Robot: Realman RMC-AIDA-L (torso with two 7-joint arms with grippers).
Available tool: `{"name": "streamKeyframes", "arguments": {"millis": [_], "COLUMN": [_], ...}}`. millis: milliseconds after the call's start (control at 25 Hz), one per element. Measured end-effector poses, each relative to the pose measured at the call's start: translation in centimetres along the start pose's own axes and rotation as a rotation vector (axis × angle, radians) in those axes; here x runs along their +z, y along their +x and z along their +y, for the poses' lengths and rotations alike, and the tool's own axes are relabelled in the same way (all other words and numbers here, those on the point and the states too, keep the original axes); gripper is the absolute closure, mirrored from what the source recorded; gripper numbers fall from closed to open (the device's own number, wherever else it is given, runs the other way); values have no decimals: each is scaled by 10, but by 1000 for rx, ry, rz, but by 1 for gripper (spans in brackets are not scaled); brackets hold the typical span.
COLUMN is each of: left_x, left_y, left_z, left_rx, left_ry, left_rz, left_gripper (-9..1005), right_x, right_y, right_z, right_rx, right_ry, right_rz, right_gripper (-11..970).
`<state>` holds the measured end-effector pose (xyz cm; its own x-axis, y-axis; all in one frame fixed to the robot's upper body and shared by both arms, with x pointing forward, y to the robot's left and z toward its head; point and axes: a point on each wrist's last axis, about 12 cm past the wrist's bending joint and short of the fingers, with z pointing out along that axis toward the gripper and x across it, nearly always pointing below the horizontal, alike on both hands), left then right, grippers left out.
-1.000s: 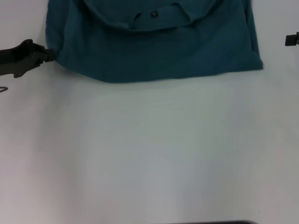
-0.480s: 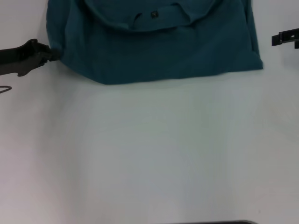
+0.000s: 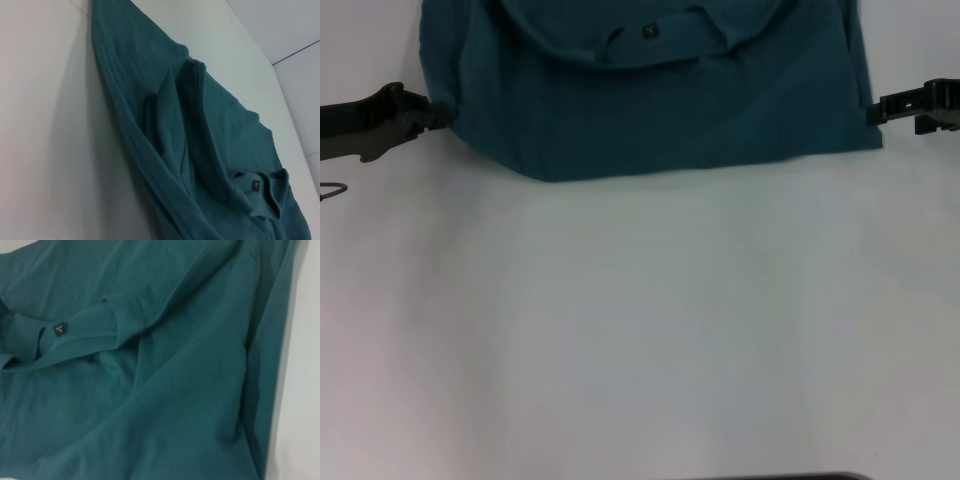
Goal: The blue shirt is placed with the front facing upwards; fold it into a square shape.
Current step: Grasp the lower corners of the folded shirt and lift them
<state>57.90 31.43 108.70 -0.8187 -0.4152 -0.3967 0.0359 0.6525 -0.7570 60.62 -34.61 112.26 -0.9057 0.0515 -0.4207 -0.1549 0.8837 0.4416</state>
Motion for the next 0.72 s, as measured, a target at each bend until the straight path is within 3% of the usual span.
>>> {"name": "streamKeyframes", "arguments": {"millis": [720], "left_x": [0], "left_y": [1], "left_z": [0], "left_rx": [8], "left_ry": [7], "left_rz": [-7], "left_gripper": [969], "right_x": [29], "right_y": [4], "right_z": [6], "right_rx": [-3], "right_ry": [20], "right_rz": [-36], "right_gripper": [34]}}
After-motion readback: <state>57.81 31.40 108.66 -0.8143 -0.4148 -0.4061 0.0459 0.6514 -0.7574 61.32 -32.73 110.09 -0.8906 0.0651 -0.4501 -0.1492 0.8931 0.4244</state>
